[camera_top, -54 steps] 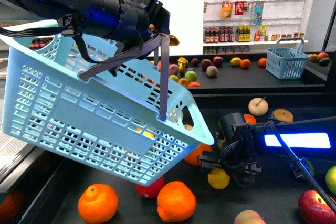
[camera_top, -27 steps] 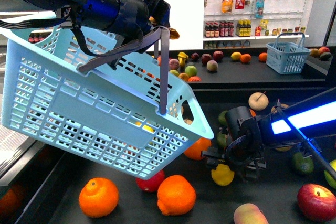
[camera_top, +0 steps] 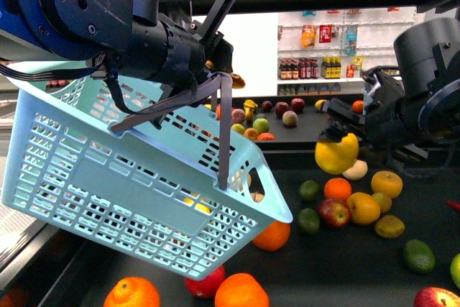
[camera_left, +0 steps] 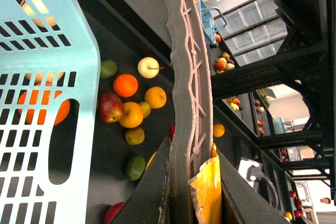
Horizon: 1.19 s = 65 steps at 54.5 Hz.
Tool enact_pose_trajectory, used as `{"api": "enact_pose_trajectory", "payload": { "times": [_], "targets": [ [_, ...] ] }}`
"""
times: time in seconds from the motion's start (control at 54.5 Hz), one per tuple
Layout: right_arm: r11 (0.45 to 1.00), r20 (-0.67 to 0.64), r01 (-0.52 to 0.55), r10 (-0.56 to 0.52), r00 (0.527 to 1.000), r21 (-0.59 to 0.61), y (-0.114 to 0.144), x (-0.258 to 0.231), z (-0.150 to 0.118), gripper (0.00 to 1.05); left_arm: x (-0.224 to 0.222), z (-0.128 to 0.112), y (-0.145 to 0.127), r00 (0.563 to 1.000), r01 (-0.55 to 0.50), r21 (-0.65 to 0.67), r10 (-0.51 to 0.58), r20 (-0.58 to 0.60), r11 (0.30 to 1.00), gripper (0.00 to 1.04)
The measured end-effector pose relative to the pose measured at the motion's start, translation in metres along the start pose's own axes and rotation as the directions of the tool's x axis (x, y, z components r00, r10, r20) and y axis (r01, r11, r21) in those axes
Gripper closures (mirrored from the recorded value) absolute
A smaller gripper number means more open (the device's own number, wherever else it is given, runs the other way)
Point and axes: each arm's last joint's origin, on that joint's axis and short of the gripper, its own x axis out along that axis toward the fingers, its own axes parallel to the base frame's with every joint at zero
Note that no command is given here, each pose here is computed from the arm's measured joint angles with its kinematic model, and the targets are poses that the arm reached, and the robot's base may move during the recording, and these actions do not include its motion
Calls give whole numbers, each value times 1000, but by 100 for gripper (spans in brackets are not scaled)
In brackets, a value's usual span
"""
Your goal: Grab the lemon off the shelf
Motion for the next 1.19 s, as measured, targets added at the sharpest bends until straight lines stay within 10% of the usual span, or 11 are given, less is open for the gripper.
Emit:
{"api": "enact_pose_trajectory", "payload": {
  "times": [0.22,0.845,1.065,1.193],
  "targets": [
    [991,-60,-136,136,989,15,62,-2,-21,39,0,0,0,1000,0,0,0,0,1000,91],
    [980,-143,-199,196,970,-11,94,4,-54,39,0,0,0,1000,1,0,-1,-2,1000,91],
    [977,-136,-213,208,969,-22,95,7,-56,7,0,1,1,1000,-2,2,2,3,1000,91],
    [976,-124,-218,214,969,-23,95,7,-55,7,0,2,1,1000,-5,1,5,7,1000,91]
  ]
}}
